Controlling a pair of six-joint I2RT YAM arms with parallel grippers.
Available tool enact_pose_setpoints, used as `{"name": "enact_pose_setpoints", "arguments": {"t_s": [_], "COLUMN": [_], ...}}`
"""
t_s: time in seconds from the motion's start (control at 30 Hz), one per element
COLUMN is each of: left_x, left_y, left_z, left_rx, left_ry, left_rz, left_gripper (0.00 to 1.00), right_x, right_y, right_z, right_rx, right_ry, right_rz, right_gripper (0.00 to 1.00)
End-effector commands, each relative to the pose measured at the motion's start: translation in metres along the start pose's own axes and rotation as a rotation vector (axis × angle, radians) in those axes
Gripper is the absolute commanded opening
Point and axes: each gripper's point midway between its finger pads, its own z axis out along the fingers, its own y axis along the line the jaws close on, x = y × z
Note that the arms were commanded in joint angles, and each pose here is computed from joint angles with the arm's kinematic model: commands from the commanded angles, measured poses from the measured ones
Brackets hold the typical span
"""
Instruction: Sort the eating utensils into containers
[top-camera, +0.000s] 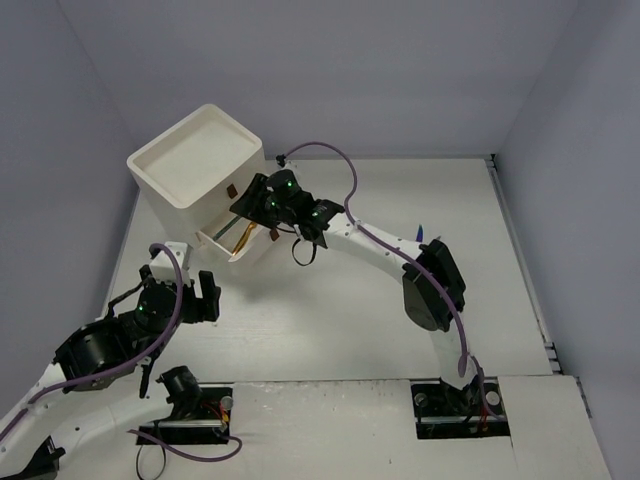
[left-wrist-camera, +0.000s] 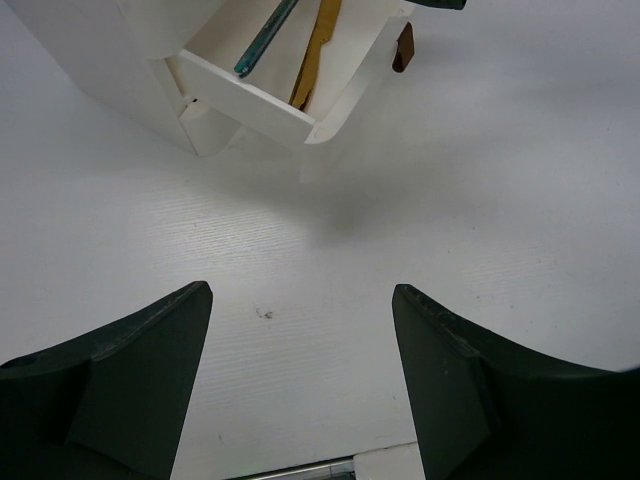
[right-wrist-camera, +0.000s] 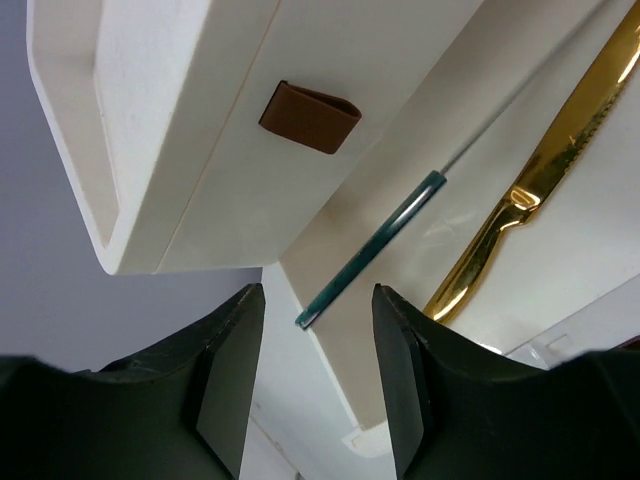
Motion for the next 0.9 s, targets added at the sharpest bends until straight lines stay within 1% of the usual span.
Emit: {"name": "enact_pose_setpoints", "arguments": {"t_s": [0.0, 0.1, 0.17, 0.3, 0.33, 0.37, 0.4, 0.47, 0.53, 0.57, 0.63, 0.7, 0.8, 0.87], "left_x": [-0.010, -0.008, -0.008, -0.007, -0.007, -0.007, -0.007, -0.005, -0.005, -0.004, -0.002, -0.001, 0.002, 0.003], "left_y": [-0.003, -0.004, -0.005, -0.006, -0.006, -0.006, -0.007, -0.009, -0.011, -0.012, -0.014, -0.017, -0.022, -0.023], "left_z": [0.001, 0.002, 0.003, 0.006, 0.006, 0.007, 0.007, 0.010, 0.013, 0.013, 0.016, 0.019, 0.022, 0.022], "left_rx": [-0.007, -0.006, -0.008, -0.015, -0.016, -0.017, -0.018, -0.022, -0.022, -0.023, -0.024, -0.013, 0.005, 0.011], "left_ry": [-0.015, -0.010, -0.007, 0.001, 0.002, 0.003, 0.006, 0.019, 0.027, 0.030, 0.037, 0.039, 0.041, 0.045], "left_rz": [-0.033, -0.033, -0.035, -0.028, -0.026, -0.026, -0.023, -0.012, -0.003, -0.001, 0.005, 0.001, -0.007, -0.010], "left_gripper": [0.70, 0.70, 0.70, 0.70, 0.70, 0.70, 0.70, 0.70, 0.70, 0.70, 0.70, 0.70, 0.70, 0.70], "right_x": [-0.052, -0.069, -0.090, -0.116, -0.120, -0.123, -0.126, -0.133, -0.133, -0.125, -0.129, -0.118, -0.103, -0.100], "right_y": [0.032, 0.008, -0.026, -0.086, -0.103, -0.122, -0.145, -0.194, -0.236, -0.260, -0.289, -0.325, -0.362, -0.373], "right_z": [-0.040, -0.059, -0.081, -0.122, -0.142, -0.152, -0.163, -0.200, -0.227, -0.238, -0.259, -0.276, -0.288, -0.290], "right_rx": [-0.080, -0.006, 0.111, 0.293, 0.343, 0.392, 0.450, 0.589, 0.697, 0.748, 0.805, 0.875, 0.942, 0.965], "right_ry": [-0.147, -0.186, -0.232, -0.281, -0.283, -0.281, -0.283, -0.286, -0.267, -0.237, -0.234, -0.198, -0.143, -0.121], "right_rz": [-0.066, -0.142, -0.182, -0.246, -0.259, -0.259, -0.255, -0.257, -0.243, -0.237, -0.195, -0.157, -0.108, -0.094], "right_gripper": [0.45, 0.46, 0.46, 0.47, 0.47, 0.47, 0.47, 0.48, 0.49, 0.50, 0.51, 0.51, 0.51, 0.50]}}
